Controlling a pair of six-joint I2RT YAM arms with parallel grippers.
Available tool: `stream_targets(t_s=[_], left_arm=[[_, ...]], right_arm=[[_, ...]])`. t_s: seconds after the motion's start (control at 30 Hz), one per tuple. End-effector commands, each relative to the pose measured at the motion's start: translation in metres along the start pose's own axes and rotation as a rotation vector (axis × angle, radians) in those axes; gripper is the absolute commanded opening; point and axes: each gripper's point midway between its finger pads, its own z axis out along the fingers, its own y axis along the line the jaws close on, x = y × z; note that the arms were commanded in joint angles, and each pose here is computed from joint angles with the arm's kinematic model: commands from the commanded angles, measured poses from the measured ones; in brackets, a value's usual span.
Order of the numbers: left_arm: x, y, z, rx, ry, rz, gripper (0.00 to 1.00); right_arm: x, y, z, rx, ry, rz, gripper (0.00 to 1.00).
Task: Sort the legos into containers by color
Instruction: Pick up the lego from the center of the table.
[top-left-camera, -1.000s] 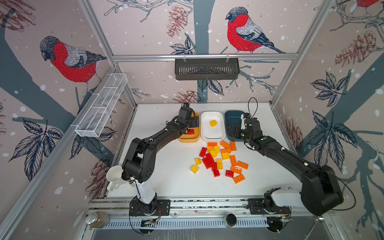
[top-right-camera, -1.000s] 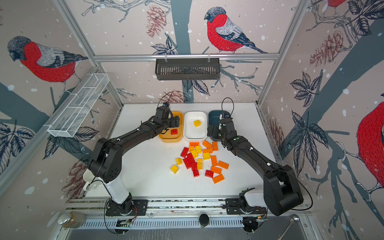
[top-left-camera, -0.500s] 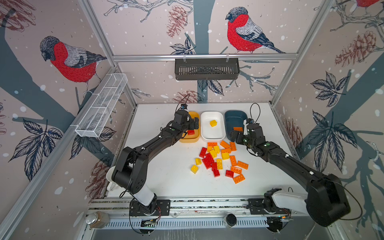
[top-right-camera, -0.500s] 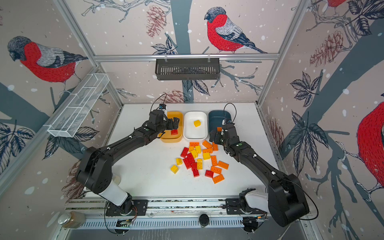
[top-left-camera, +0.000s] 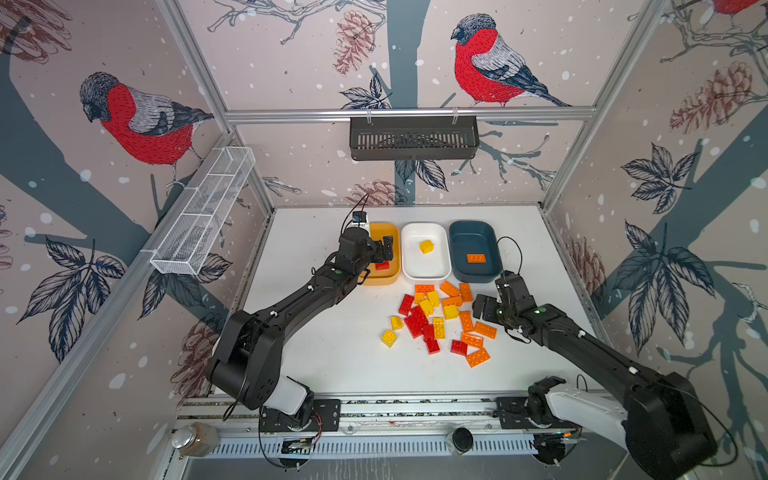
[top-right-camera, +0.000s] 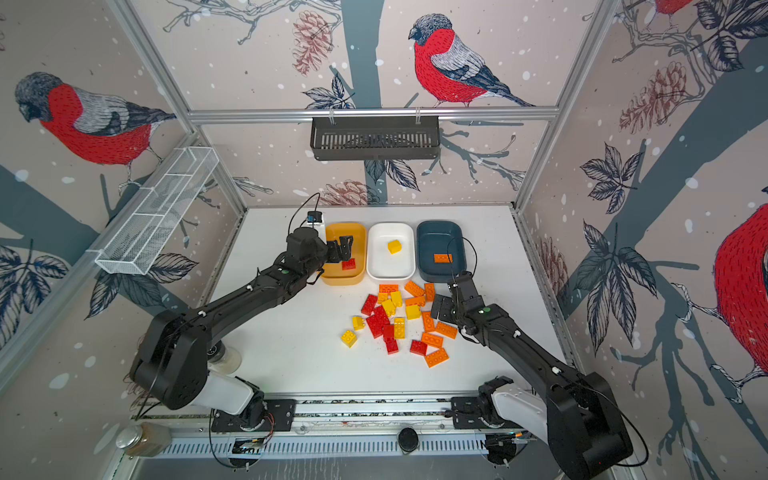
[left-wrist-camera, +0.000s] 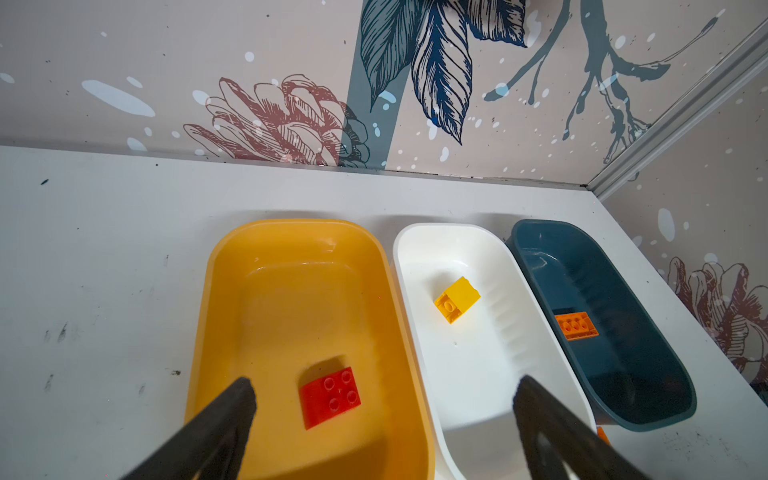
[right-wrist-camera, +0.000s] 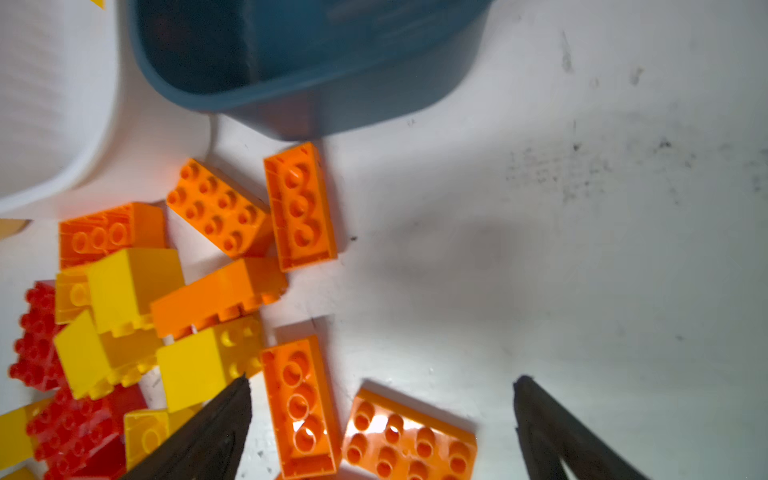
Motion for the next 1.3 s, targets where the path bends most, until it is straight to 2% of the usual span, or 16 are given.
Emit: stream_targets(t_s=[0.0, 0.27, 0.43, 0.5, 0.73, 0.9, 1.07, 1.27], left_arm=[[-0.01, 0.002, 0.0, -0.01, -0.048, -0.021, 0.97], [-0.001, 0.003, 0.007, -0.009, -0.023, -0.036, 0.97], [0.004, 0.008, 0.01, -0.028, -0.003, -0.029, 0.97], [0.006, 0.009, 0.011, -0.031, 0.003, -0.03, 0.97], [0.008, 0.01, 0.014, -0.03, 0.014, -0.034, 0.97], [0.01, 0.01, 0.017, -0.029, 0.021, -0.044, 0.97], [0.013, 0.01, 0.019, -0.025, 0.036, -0.045, 0.97], [0.018, 0.01, 0.022, -0.024, 0.049, -0.053, 0.97]], right_arm=[[0.028, -0.021, 0.001, 0.1, 0.1, 0.066, 0.98], [0.028, -0.014, 0.015, 0.096, 0.095, 0.12, 0.91], [0.03, -0.008, 0.021, 0.137, 0.101, 0.098, 0.91], [0.039, -0.016, 0.025, 0.196, 0.123, 0.087, 0.91], [0.053, -0.023, 0.026, 0.2, 0.142, 0.097, 0.81], [0.058, -0.025, 0.025, 0.206, 0.159, 0.079, 0.85], [0.041, -0.015, 0.011, 0.162, 0.1, 0.058, 0.88], [0.038, -0.029, 0.004, 0.207, 0.07, 0.081, 0.85]])
